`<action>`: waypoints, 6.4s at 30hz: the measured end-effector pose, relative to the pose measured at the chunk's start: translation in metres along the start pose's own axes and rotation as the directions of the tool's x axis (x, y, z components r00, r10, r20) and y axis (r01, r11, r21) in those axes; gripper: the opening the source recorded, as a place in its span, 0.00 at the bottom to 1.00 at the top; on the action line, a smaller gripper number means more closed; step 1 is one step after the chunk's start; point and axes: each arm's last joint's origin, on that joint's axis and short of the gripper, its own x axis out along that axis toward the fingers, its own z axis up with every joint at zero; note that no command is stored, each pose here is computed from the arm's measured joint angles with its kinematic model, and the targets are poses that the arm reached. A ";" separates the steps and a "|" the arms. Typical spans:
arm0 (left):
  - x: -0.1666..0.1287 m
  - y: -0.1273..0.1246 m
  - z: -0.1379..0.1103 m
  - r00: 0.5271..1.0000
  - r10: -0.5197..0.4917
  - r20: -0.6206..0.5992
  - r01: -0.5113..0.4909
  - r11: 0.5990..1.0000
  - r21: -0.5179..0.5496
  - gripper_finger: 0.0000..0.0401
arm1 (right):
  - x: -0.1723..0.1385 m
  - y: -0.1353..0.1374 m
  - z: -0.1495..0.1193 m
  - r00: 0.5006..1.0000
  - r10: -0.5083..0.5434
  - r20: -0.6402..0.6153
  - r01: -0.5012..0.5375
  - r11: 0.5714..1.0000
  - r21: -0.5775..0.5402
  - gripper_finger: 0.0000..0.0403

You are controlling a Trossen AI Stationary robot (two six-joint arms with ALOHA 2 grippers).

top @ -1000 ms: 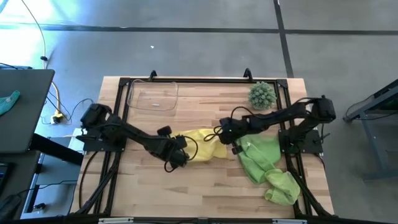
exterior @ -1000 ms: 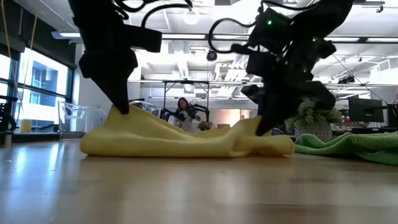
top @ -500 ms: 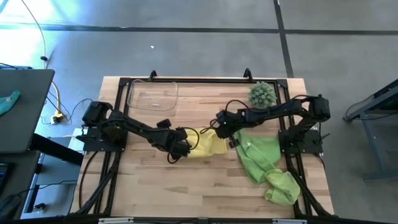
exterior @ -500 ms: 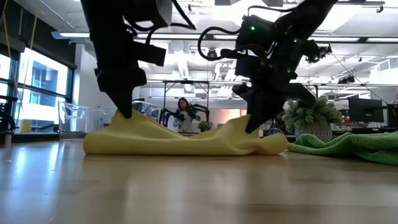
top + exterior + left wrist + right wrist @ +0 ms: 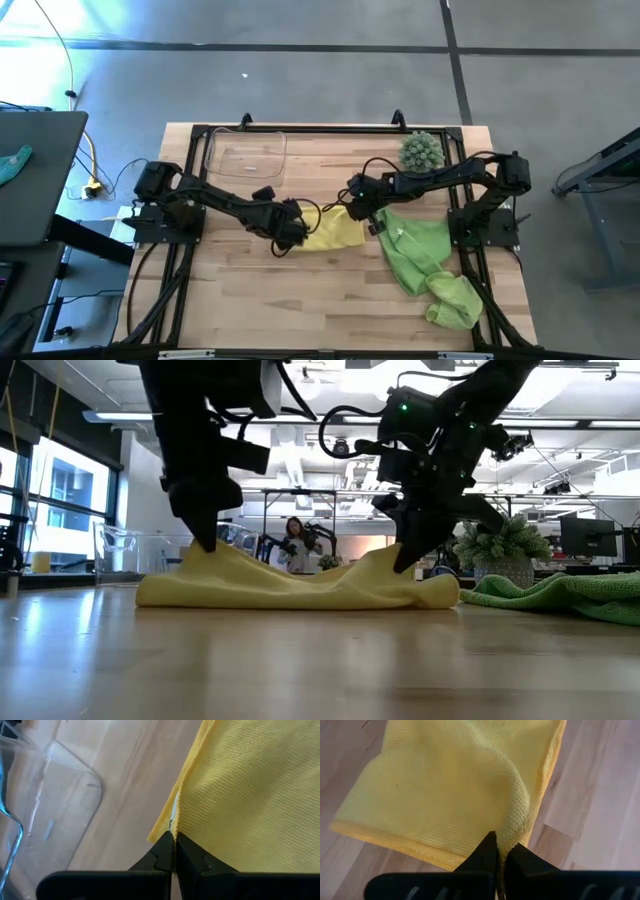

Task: Roll microfiber towels into tight, uniform cylinder then place into a basket
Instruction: Fold the yellow microfiber cloth, then roll the yellow microfiber cloth

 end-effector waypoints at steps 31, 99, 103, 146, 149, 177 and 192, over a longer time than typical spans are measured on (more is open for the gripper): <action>0.013 -0.004 -0.004 0.994 0.099 -0.045 -0.096 0.994 0.061 0.25 | -0.021 0.027 0.012 0.999 0.019 -0.027 -0.005 0.899 0.437 0.32; -0.012 -0.042 -0.017 0.845 -0.534 -0.011 0.534 0.845 0.004 0.25 | -0.009 0.009 -0.013 0.988 -0.138 -0.069 0.155 0.866 0.476 0.32; -0.016 -0.041 -0.012 0.866 -0.492 0.090 0.486 0.870 0.082 0.25 | -0.005 0.011 0.000 0.988 -0.150 0.034 0.115 0.870 0.479 0.32; 0.001 -0.064 -0.007 0.920 -0.386 0.071 0.358 0.898 0.255 0.25 | 0.027 0.022 0.003 0.974 -0.225 -0.016 0.159 0.634 0.757 0.32; 0.001 -0.064 -0.008 0.920 -0.385 0.069 0.361 0.904 0.230 0.25 | 0.028 0.027 0.002 0.959 -0.277 -0.054 0.225 0.633 0.741 0.32; 0.003 -0.082 -0.001 0.866 -0.477 0.153 0.470 0.879 0.079 0.25 | 0.022 0.021 -0.004 0.978 -0.203 -0.040 0.154 0.589 0.793 0.32; -0.020 -0.071 0.022 0.852 -0.500 0.152 0.468 0.859 0.207 0.25 | 0.045 0.039 -0.003 0.916 -0.355 -0.188 0.378 0.605 0.700 0.32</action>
